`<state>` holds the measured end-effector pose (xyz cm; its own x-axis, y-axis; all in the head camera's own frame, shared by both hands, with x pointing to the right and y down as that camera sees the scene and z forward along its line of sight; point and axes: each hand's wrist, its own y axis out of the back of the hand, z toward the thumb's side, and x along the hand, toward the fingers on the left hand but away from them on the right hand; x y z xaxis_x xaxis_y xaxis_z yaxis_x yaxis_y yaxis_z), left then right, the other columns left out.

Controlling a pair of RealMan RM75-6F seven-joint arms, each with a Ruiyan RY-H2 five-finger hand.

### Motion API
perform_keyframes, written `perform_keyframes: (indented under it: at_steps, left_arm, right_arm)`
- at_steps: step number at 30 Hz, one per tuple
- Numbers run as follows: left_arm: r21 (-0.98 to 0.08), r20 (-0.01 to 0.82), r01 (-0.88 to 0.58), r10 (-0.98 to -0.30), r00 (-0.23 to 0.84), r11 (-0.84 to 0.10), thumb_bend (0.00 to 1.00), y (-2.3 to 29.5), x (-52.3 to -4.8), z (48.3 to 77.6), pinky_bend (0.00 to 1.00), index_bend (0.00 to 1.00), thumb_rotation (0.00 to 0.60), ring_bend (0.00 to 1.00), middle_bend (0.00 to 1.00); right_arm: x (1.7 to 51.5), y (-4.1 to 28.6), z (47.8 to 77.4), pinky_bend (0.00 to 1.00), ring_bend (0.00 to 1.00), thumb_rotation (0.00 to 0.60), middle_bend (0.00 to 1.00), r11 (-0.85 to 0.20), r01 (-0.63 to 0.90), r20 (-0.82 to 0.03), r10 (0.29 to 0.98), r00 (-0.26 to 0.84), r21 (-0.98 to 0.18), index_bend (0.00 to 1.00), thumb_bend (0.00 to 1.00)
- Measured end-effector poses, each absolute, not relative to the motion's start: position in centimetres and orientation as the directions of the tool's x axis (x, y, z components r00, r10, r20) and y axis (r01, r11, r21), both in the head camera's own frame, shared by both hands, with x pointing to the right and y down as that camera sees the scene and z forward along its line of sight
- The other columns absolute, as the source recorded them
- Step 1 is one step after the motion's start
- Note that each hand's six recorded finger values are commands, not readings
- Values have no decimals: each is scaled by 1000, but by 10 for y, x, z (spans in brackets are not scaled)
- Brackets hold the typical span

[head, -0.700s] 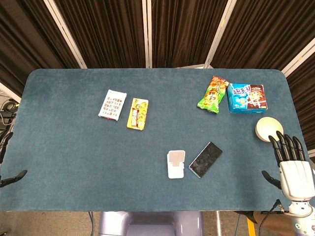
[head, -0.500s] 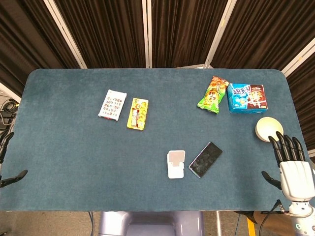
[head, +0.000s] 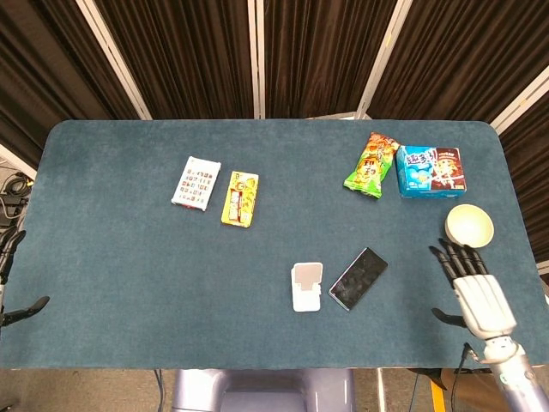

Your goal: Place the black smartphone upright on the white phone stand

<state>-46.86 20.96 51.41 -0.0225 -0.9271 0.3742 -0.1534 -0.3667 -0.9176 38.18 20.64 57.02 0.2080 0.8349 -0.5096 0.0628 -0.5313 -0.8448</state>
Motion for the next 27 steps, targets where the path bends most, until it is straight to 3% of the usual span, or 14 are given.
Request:
perform_keyframes:
  at_steps: [5,14,27]
  left_arm:
    - [-913,386,-154,-922,-31,-378,0,206,-470,519,0,0,600,0,0]
    - [-906,414,-129,-907,-77,-403,0,200,-478,532,0,0,600,0,0]
    - [-896,442,-107,-890,-111,-432,0,195,-481,544,0,0,600,0,0]
  right_arm:
    - [370,190,610,0,0,600,0,-611,-57,-594,737,321,-789,0,52]
    - [330,165,670,0,0,600,31,-620,-248,-648,581,493,-745,40,134]
    - [286,160,703,0,0,600,72,-537,-418,-661,414,626,-732,69,136]
